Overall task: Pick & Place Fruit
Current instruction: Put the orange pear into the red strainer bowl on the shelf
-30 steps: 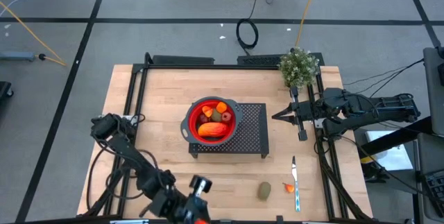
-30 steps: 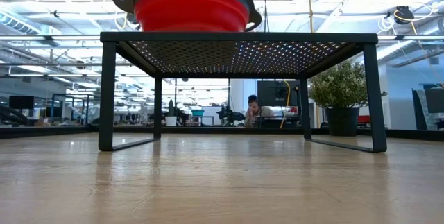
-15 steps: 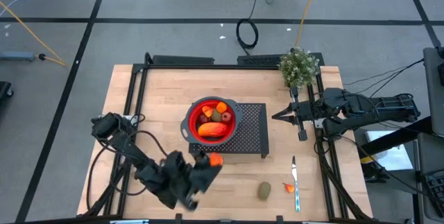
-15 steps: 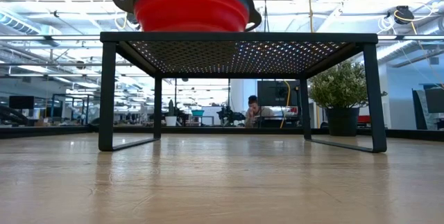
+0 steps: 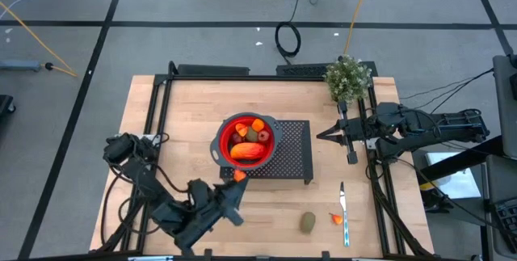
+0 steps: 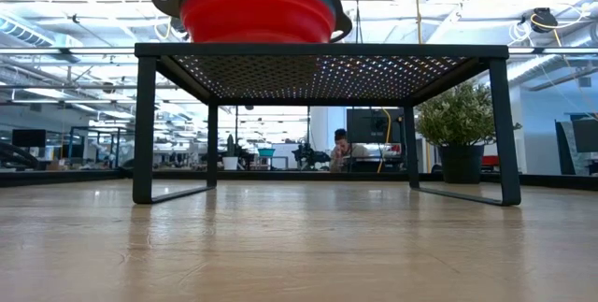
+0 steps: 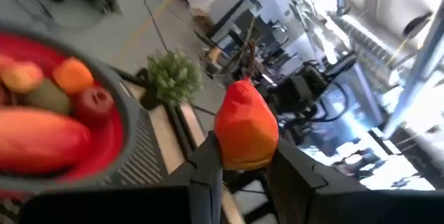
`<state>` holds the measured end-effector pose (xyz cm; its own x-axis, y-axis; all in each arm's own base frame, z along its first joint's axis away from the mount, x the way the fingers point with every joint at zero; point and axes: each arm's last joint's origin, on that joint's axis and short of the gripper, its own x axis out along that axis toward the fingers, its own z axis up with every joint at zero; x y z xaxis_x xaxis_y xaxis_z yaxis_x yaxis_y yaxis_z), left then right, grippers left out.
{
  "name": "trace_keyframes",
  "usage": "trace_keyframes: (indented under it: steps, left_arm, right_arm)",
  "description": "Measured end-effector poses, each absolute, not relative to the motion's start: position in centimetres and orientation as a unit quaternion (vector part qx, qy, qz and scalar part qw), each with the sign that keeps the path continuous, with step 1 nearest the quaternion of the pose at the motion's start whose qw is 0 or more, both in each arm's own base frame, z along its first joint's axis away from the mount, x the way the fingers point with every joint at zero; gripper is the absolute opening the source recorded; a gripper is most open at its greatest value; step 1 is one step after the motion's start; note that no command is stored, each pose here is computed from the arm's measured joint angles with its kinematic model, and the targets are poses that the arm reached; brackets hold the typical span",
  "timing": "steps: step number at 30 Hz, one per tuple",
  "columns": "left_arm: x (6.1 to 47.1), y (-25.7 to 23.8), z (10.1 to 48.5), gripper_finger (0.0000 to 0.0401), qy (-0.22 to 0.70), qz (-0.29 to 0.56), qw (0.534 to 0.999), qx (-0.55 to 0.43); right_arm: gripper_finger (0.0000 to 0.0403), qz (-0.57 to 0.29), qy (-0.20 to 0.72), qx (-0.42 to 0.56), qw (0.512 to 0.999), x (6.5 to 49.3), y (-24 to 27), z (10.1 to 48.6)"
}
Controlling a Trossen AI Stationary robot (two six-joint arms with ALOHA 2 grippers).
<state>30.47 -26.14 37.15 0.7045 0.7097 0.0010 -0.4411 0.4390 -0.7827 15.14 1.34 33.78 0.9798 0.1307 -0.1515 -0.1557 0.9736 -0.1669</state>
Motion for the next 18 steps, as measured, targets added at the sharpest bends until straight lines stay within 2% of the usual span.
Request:
trace_keyframes:
  steps: [8,18]
  left_arm:
    - [31.0,-24.8,37.8,0.0085,-0.117,0.382,0.876,-0.270]
    - [30.0,-22.5,40.7,0.0085,-0.055,0.409,0.903,-0.121]
  right_arm:
    - [0.0004,0.072,0.070,-0.090,0.991,15.1,1.3,33.8]
    - [0.0004,0.072,0.070,-0.089,0.991,15.1,1.3,33.8]
